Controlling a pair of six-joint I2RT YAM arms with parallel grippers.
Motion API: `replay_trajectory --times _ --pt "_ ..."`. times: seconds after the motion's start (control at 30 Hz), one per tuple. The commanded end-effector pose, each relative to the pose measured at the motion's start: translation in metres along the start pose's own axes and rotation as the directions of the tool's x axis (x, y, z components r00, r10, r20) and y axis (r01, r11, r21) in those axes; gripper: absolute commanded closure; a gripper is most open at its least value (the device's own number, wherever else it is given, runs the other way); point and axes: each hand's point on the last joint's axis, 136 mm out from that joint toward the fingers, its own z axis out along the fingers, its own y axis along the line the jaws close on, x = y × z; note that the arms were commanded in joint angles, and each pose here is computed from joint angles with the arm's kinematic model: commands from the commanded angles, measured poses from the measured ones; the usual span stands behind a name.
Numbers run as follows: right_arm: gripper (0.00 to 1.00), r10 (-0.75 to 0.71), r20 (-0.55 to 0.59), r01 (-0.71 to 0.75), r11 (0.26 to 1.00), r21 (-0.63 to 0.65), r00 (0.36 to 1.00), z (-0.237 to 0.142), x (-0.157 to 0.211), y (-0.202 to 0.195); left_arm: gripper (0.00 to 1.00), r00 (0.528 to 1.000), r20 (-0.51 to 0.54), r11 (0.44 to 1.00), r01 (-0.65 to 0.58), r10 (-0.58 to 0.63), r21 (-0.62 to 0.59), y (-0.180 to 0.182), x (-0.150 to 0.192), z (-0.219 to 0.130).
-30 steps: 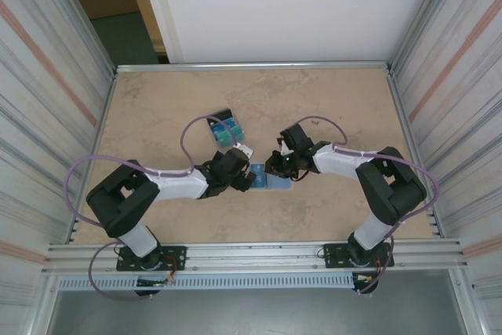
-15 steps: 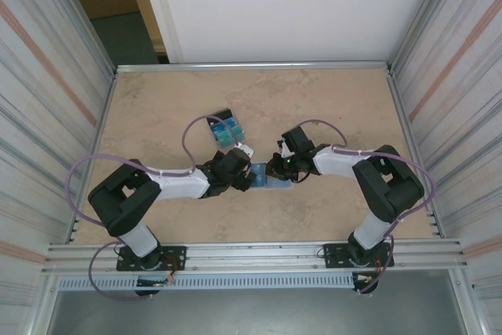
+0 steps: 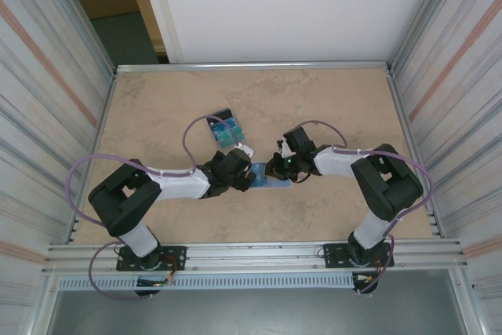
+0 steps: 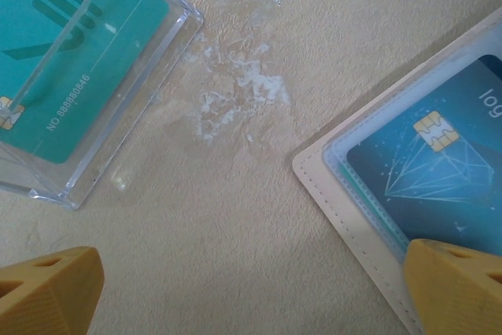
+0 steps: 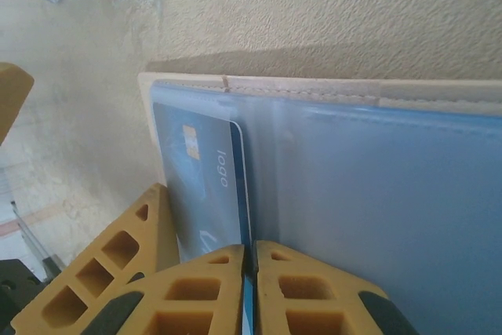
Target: Take the credit cards out of the card holder
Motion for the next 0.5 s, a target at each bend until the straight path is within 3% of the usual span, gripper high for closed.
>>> replay_trajectory --times 0.0,0.27,0.47 --pt "0.90 0.026 -0.026 -0.027 0.998 -0.050 0.999 0.0011 0.0052 0.0026 0.01 0.998 -0.045 0.998 -0.054 0.054 -0.015 -0.0020 0.0090 0.0031" --pt "0.88 0.025 -0.035 -0.028 0.995 -0.096 0.999 0.0003 0.0053 0.0086 0.01 0.997 -0.042 0.998 -0.063 0.062 -0.016 -0.0040 0.0073 0.0026" --pt "0.96 0.033 -0.025 -0.035 0.995 -0.089 0.999 -0.0018 0.0040 0.0053 0.01 0.997 -0.042 0.998 -0.067 0.066 -0.021 -0.0034 0.0064 0.0019"
